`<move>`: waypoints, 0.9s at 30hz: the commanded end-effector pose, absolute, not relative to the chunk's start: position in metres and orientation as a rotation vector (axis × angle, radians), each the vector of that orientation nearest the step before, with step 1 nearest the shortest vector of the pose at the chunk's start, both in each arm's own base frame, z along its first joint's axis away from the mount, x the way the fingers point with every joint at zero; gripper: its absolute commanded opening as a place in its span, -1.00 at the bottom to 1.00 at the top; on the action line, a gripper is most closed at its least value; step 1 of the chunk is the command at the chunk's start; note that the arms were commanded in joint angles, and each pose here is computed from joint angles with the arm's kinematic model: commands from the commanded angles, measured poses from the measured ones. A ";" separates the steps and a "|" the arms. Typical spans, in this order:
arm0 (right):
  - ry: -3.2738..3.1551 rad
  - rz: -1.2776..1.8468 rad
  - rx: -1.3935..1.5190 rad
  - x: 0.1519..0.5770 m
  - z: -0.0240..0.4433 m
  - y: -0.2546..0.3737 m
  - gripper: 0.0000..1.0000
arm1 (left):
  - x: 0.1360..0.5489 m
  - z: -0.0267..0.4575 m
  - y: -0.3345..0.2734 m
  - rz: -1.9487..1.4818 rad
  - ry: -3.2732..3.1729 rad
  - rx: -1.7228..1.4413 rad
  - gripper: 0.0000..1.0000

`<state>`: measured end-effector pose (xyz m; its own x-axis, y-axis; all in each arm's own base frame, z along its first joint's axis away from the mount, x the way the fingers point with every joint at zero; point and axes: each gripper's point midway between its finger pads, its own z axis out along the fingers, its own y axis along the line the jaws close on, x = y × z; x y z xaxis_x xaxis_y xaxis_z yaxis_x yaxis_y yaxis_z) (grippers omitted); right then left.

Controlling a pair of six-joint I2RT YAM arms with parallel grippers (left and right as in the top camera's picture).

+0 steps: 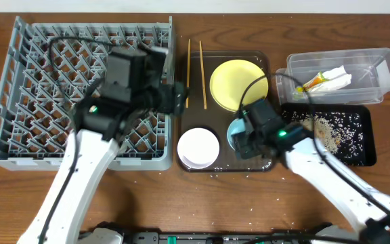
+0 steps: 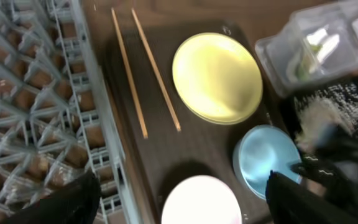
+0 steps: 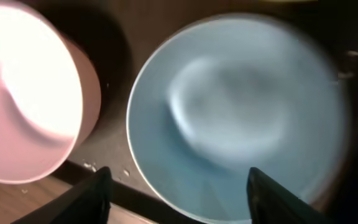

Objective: Sort waste into correct bins and load items into the dishwasher
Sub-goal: 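Set the blue bowl on the dark tray and open the right gripper, then grasp a wooden chopstick with the left gripper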

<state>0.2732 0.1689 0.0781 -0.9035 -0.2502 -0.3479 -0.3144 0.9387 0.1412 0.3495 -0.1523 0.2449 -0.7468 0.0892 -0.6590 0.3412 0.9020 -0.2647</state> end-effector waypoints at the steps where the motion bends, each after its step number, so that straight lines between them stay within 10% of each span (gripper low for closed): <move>1: 2.623 0.325 -0.244 0.304 0.143 0.150 0.47 | 0.375 0.222 -0.161 -0.440 2.415 0.289 0.70; 13: 2.490 0.365 0.306 0.325 0.197 0.051 0.69 | 0.433 0.105 -0.210 -0.317 2.554 0.309 0.39; 18: 2.498 0.360 0.315 0.324 0.195 0.049 0.71 | 0.452 0.079 -0.206 -0.242 2.550 0.192 -0.04; 27: 2.508 0.358 0.317 0.322 0.193 0.049 0.73 | 0.466 0.044 -0.224 -0.281 2.538 0.106 -0.06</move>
<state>0.3225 0.0485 0.1924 -0.8044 0.2869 -0.5202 0.1344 0.9408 0.3111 0.4614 -0.2158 0.0508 -0.8325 0.0345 -0.5530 0.1584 0.9712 -0.1778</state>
